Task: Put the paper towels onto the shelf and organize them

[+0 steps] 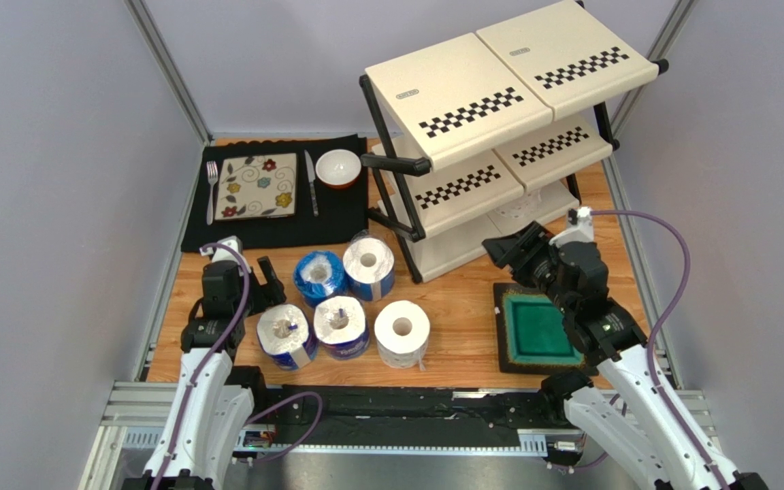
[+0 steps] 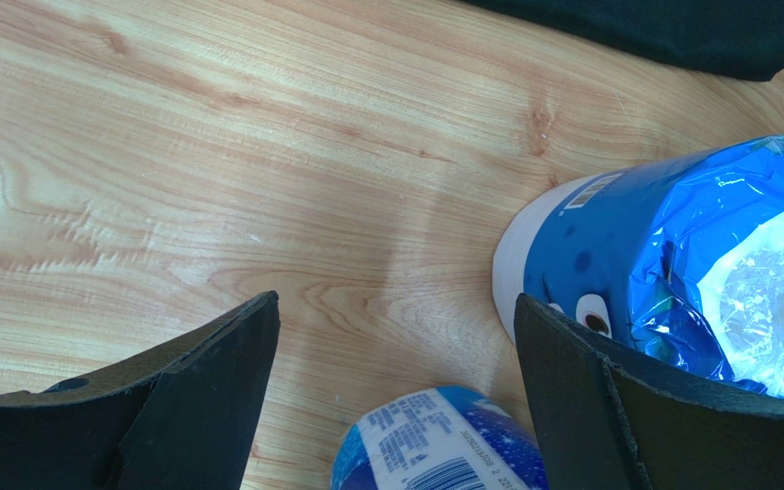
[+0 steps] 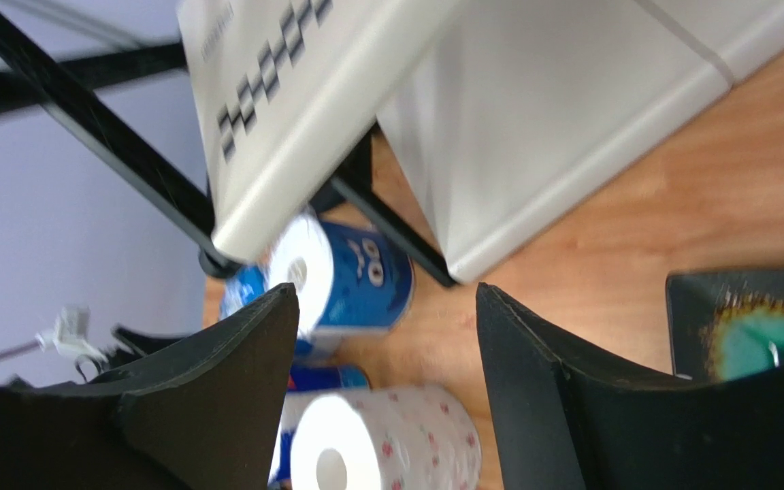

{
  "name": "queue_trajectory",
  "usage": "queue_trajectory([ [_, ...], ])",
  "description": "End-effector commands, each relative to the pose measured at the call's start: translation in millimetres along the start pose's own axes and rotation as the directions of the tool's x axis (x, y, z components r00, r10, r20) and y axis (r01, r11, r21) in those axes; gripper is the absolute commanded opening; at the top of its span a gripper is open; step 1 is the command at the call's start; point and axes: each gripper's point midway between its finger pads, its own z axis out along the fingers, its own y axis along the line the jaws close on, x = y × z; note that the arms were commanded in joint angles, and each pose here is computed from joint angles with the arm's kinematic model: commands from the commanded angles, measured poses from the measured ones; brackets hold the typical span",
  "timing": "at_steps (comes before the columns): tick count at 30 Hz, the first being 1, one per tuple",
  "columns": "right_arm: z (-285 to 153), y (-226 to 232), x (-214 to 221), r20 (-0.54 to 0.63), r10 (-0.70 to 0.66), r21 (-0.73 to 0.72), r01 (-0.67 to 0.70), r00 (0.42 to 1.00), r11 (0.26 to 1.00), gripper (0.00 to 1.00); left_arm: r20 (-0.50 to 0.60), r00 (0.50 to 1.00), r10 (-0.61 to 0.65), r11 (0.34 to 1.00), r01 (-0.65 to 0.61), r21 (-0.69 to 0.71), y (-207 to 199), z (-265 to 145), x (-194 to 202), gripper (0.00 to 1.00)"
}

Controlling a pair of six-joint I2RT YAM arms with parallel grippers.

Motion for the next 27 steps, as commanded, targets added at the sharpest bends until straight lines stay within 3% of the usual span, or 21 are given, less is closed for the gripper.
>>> queue_trajectory([
  [1, -5.4, -13.5, 54.4, -0.18, -0.054, 0.083, 0.07, 0.982, 0.994, 0.68, 0.034, 0.999, 0.009, 1.0, -0.01, 0.019, -4.9, -2.2, -12.1, 0.93],
  [5, -4.2, 3.5, 109.4, -0.33, -0.185, 0.046, 0.212, 0.926, 0.976, 0.68, 0.034, 0.999, 0.009, 1.0, -0.01, 0.019, -4.9, -2.4, -12.0, 0.93],
  [8, -6.1, 15.3, 132.9, -0.376, -0.259, 0.016, 0.286, 0.89, 0.958, 0.68, 0.034, 0.999, 0.008, 1.0, -0.009, 0.018, -4.6, -2.2, -12.2, 0.93],
  [27, -7.9, 44.6, 192.6, -0.511, -0.333, -0.131, 0.311, 0.792, 0.941, 0.76, 0.033, 0.999, 0.009, 1.0, -0.01, 0.02, -5.0, -2.4, -11.5, 0.93],
])
